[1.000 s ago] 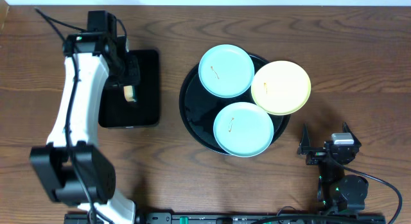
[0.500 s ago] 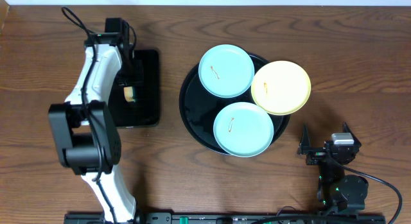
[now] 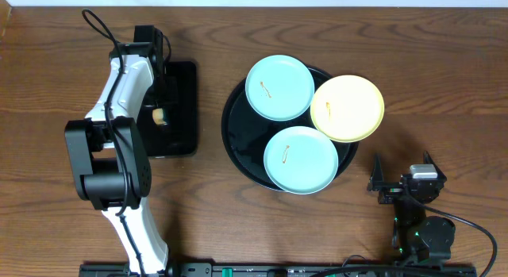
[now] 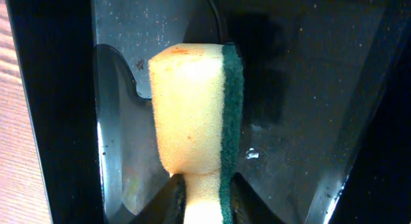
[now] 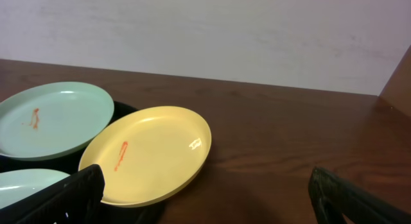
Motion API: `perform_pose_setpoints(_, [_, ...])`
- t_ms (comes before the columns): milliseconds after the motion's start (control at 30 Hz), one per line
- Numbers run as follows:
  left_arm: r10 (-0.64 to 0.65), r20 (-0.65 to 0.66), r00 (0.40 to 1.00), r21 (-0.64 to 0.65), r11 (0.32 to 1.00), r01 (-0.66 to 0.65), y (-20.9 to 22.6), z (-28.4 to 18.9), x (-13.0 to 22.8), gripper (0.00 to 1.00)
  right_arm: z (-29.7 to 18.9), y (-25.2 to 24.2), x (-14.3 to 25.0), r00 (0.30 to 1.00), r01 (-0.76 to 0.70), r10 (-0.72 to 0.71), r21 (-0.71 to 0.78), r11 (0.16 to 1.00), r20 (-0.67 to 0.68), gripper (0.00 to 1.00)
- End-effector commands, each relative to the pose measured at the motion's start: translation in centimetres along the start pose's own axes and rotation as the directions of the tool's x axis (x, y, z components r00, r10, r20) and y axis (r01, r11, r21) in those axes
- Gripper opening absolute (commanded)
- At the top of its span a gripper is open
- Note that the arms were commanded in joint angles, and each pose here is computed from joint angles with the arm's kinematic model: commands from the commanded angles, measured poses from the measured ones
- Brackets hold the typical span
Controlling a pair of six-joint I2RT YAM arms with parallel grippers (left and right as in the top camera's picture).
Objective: Clean dirty plates on tray and stack at the side
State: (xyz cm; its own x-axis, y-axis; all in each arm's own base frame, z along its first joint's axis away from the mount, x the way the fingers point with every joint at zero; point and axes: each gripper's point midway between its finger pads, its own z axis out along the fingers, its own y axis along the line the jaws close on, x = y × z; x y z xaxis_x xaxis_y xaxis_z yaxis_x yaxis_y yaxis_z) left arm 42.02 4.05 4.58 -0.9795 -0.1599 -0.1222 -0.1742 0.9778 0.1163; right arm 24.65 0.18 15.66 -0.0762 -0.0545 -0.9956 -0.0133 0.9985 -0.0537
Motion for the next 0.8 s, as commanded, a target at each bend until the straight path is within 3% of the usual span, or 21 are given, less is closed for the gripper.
perform_pose_setpoints(0, [0.008, -0.022, 1.0, -0.017, 1.0, -0.009, 0.1, 0.6, 0.3, 0.19, 0.0, 0.2, 0.2, 1.0, -0.016, 0.016, -0.008, 1.0, -0.006, 0.99])
perform_pose_setpoints(133, [0.009, -0.027, 1.0, -0.017, 1.0, -0.01, 0.1, 0.5, 0.4, 0.08, 0.0, 0.2, 0.2, 1.0, -0.016, 0.016, -0.008, 1.0, -0.006, 0.99])
perform_pose_setpoints(400, [-0.006, 0.08, 0.997, 0.0, 1.0, 0.006, 0.5, -3.8, -0.7, 0.07, 0.0, 0.2, 0.2, 1.0, -0.016, 0.016, -0.008, 1.0, -0.006, 0.99])
perform_pose_setpoints(567, [-0.023, 0.172, 0.985, 0.111, 0.994, 0.004, -0.5, -8.8, -0.8, 0.08, 0.0, 0.2, 0.2, 1.0, -0.016, 0.016, -0.008, 1.0, -0.006, 0.99])
perform_pose_setpoints(767, [-0.018, 0.142, 0.99, 0.204, 0.979, -0.012, -1.7, -10.5, 1.0, 0.07, 0.0, 0.2, 0.2, 1.0, -0.016, 0.016, -0.008, 1.0, -0.006, 0.99])
